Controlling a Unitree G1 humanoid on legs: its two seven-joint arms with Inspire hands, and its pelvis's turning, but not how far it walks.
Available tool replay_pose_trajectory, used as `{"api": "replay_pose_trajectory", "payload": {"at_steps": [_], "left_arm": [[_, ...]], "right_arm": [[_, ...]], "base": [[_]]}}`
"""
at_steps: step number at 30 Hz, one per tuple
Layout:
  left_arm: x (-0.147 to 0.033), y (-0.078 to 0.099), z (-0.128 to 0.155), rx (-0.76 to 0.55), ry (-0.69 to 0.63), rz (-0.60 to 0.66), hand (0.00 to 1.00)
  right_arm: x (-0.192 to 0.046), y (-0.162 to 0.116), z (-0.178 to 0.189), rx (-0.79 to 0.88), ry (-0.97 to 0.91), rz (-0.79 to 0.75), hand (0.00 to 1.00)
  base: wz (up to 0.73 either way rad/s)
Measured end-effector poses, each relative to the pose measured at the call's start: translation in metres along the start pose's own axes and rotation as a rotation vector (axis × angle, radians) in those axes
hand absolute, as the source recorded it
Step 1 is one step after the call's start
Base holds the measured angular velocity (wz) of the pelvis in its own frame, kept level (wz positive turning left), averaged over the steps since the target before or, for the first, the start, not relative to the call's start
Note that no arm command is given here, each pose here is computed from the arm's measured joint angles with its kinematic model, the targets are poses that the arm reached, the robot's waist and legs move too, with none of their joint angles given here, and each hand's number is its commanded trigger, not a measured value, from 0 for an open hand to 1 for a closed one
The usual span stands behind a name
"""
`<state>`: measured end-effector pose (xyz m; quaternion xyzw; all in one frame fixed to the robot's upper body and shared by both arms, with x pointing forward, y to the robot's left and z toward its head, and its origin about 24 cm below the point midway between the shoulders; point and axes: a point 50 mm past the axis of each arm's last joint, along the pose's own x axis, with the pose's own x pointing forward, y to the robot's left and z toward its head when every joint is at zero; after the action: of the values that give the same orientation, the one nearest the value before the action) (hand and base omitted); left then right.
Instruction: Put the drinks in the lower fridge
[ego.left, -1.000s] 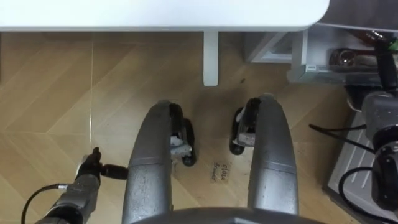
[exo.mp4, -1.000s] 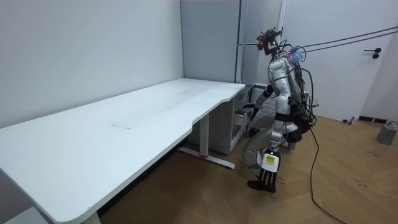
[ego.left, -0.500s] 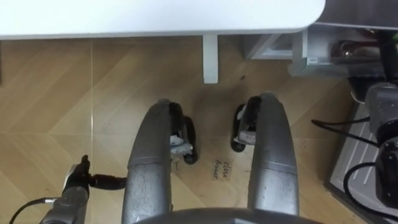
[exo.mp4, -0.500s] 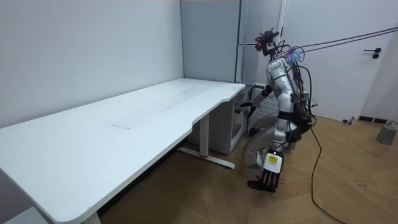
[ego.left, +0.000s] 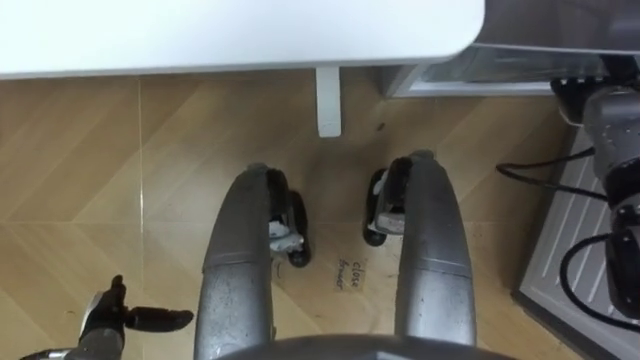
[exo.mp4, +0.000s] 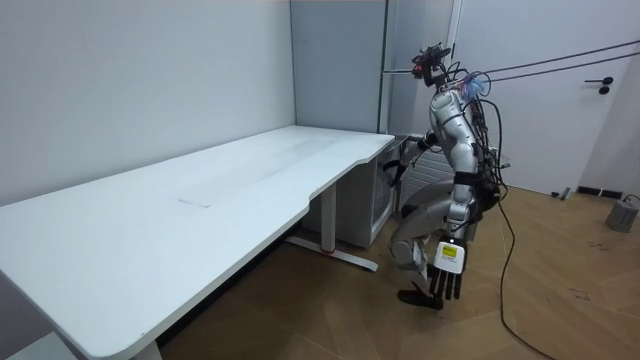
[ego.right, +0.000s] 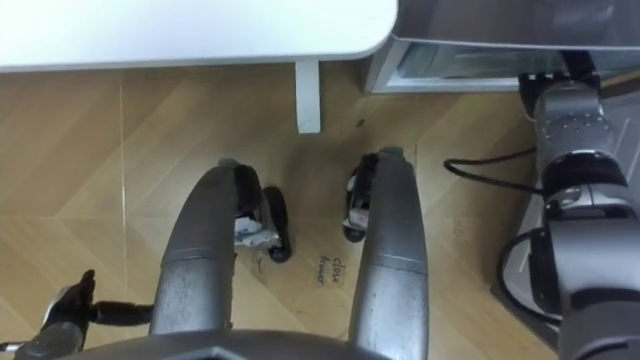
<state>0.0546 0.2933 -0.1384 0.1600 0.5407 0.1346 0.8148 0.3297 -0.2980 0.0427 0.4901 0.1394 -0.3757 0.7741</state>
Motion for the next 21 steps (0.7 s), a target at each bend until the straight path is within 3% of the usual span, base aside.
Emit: {"api": "replay_pose_trajectory", "payload": {"at_steps": [7, 14, 19, 21], "left_arm": [[-0.003, 0.002, -0.009, -0.003, 0.006, 0.007, 0.00], [-0.003, -0.001, -0.007, 0.018, -0.013, -0.007, 0.00], [-0.004, -0.008, -0.006, 0.094, -0.018, -0.052, 0.00], [-0.004, -0.011, -0.006, 0.112, -0.016, -0.083, 0.00]], "right_arm": [[-0.011, 0.015, -0.010, -0.089, 0.015, -0.054, 0.00], [-0.012, 0.012, -0.014, -0.108, 0.023, -0.100, 0.00], [-0.004, -0.010, -0.011, -0.130, -0.004, -0.142, 0.00], [0.002, -0.033, -0.008, -0.162, -0.021, -0.140, 0.00]], "base": [[-0.05], [0.00], [0.02], [0.06]]}}
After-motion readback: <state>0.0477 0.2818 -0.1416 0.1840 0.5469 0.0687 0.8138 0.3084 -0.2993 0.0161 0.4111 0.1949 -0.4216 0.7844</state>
